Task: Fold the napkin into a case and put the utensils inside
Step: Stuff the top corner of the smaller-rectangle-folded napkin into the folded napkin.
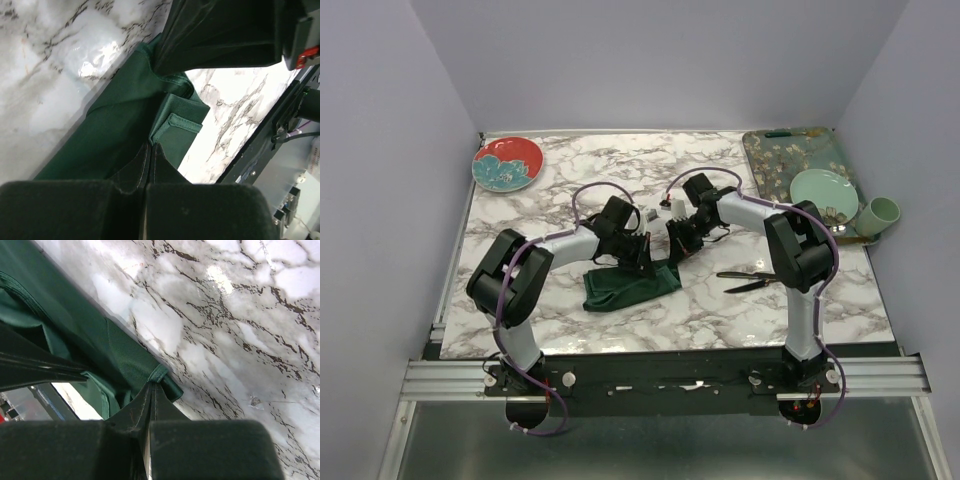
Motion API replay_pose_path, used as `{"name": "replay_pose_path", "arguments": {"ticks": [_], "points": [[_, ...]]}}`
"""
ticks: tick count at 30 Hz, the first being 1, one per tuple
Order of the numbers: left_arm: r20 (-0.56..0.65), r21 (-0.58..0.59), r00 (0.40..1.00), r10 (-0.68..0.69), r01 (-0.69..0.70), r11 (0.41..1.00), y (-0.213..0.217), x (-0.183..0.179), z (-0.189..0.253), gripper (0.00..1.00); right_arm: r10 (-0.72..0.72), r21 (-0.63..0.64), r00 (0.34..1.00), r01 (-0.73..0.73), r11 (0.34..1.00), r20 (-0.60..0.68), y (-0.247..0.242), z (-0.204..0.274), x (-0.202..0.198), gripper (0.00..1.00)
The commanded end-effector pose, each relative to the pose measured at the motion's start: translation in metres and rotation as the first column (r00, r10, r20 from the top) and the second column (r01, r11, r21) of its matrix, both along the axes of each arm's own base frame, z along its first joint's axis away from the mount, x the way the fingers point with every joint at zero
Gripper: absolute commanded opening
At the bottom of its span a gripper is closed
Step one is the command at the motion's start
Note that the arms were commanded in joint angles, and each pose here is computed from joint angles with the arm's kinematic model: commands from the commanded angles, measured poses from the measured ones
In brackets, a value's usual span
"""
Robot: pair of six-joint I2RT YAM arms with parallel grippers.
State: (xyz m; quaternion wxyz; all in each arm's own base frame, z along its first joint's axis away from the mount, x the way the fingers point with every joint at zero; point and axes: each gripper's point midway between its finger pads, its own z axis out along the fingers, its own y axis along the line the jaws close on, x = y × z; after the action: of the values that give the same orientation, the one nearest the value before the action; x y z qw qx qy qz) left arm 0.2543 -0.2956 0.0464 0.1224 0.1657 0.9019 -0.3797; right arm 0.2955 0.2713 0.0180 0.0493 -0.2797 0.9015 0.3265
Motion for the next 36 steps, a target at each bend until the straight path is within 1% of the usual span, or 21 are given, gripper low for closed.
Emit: {"name": "replay_pose_path", "arguments": {"ticks": [1, 4, 12, 14, 16, 18, 19, 22, 26, 31, 36], "points": [[-0.111, 0.089, 0.993, 0.048, -0.038, 0.995, 0.012, -0.008, -0.009, 0.0, 0.006, -0.114, 0.998, 0.0, 0.994, 0.055, -0.016, -0.022, 0.006, 0.08], [-0.124, 0.103, 0.99, 0.061, -0.048, 0.993, 0.014, -0.009, -0.012, 0.0, 0.017, -0.096, 0.998, -0.011, 0.995, 0.067, -0.014, -0.02, 0.004, 0.08], [-0.155, 0.121, 0.985, 0.076, -0.057, 0.991, 0.014, -0.01, -0.02, 0.0, 0.033, -0.038, 0.989, -0.028, 0.999, 0.145, -0.009, 0.005, 0.005, 0.09], [-0.158, 0.119, 0.984, 0.08, -0.061, 0.991, 0.014, -0.008, -0.02, 0.0, 0.037, -0.01, 0.987, -0.036, 0.999, 0.157, -0.006, 0.012, 0.004, 0.11], [-0.157, 0.123, 0.984, 0.082, -0.063, 0.99, 0.014, -0.008, -0.021, 0.0, 0.04, 0.037, 0.98, -0.048, 0.998, 0.194, -0.002, 0.027, 0.002, 0.14], [-0.16, 0.127, 0.984, 0.082, -0.062, 0.99, 0.015, -0.008, -0.022, 0.0, 0.046, 0.051, 0.972, -0.06, 0.997, 0.231, 0.0, 0.033, 0.001, 0.17], [-0.164, 0.13, 0.983, 0.082, -0.061, 0.99, 0.015, -0.008, -0.023, 0.0, 0.05, 0.06, 0.965, -0.068, 0.996, 0.259, 0.001, 0.04, 0.002, 0.2], [-0.169, 0.127, 0.982, 0.081, -0.06, 0.99, 0.013, -0.008, -0.024, 0.0, 0.073, 0.061, 0.948, -0.096, 0.994, 0.31, 0.005, 0.045, 0.0, 0.24], [-0.168, 0.125, 0.983, 0.076, -0.055, 0.991, 0.012, -0.006, -0.024, 0.0, 0.114, 0.031, 0.921, -0.135, 0.99, 0.372, 0.008, 0.043, -0.001, 0.28], [-0.171, 0.123, 0.982, 0.08, -0.059, 0.991, 0.012, -0.005, -0.024, 0.0, 0.145, -0.005, 0.899, -0.157, 0.988, 0.412, 0.01, 0.037, 0.0, 0.36], [-0.178, 0.101, 0.981, 0.075, -0.057, 0.993, 0.01, -0.003, -0.023, 0.0, 0.17, -0.034, 0.892, -0.172, 0.985, 0.42, 0.011, 0.028, -0.001, 0.37]]}}
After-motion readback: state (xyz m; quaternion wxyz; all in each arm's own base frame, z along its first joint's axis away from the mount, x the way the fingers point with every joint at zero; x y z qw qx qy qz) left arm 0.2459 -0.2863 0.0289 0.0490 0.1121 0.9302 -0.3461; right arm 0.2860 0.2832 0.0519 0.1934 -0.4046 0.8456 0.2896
